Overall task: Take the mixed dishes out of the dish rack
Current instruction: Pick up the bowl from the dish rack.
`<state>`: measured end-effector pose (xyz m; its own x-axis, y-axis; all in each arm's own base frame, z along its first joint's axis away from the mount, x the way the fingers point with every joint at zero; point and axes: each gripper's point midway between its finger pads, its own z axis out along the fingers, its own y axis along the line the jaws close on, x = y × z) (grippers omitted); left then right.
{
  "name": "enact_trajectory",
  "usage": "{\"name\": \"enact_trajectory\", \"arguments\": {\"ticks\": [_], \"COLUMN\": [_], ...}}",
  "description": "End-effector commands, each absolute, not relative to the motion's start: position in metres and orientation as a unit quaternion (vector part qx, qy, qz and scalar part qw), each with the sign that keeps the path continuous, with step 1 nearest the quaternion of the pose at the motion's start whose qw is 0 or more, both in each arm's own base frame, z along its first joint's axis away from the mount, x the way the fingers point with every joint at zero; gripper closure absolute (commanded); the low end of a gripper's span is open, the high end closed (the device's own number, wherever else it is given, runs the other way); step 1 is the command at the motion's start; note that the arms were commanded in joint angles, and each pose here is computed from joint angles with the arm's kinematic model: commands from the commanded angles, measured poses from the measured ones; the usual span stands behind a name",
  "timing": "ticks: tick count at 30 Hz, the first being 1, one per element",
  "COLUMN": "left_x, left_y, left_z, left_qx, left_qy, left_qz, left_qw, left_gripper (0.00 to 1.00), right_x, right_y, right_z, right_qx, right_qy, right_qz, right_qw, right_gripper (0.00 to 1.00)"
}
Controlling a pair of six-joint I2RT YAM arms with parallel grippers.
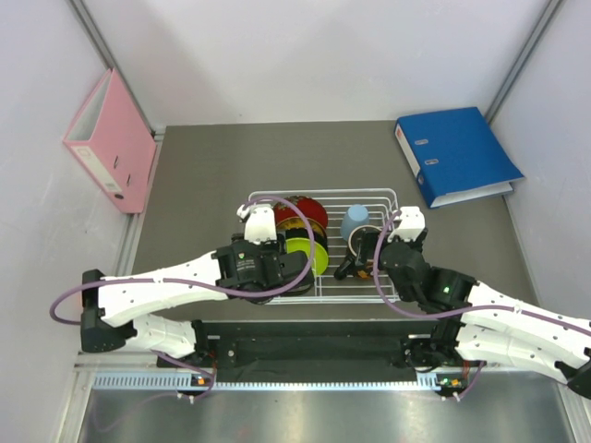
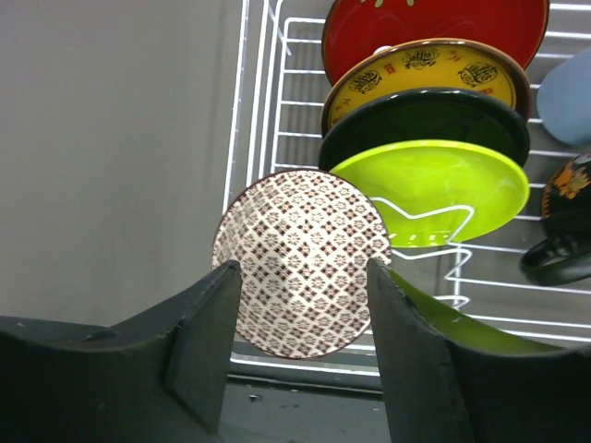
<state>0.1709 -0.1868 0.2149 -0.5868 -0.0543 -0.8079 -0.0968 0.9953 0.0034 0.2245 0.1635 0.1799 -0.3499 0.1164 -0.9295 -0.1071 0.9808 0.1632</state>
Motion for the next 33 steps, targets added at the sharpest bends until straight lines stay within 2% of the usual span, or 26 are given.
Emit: {"name": "enact_trajectory", "arguments": {"ticks": [1,5,11,33], "left_x": [0.165,0.159,0.151,0.143], "left_y": [-0.158,-0.147,-0.14,-0.122], "left_z": [0.217,0.201,0.178,0.154], "left_qx": [-0.066,-0.093,-0.113,-0.149], "left_qy": [0.888,0.89,0.897,0.895], "left_qz": [0.062,0.062,0.064,0.076], "left_qw": [0.452,0.443,0.422,0.413], "left_gripper": [0.36,0.36,0.41,0.43], "right_x": [0.223,0.224,0.224,0.222], "right_y": [0.168,0.171,0.173,0.179], "right_z": [0.18,0.178,0.174,0.162], "right_qx": [0.007,0.005,-0.001,-0.008], "right_qy": [0.812,0.814,0.817,0.824], "right_qz": [0.11,0.111,0.109,0.115], "right_qw": [0.573,0.571,0.567,0.555], "right_gripper": [0.0,0.0,0.0,0.0]}}
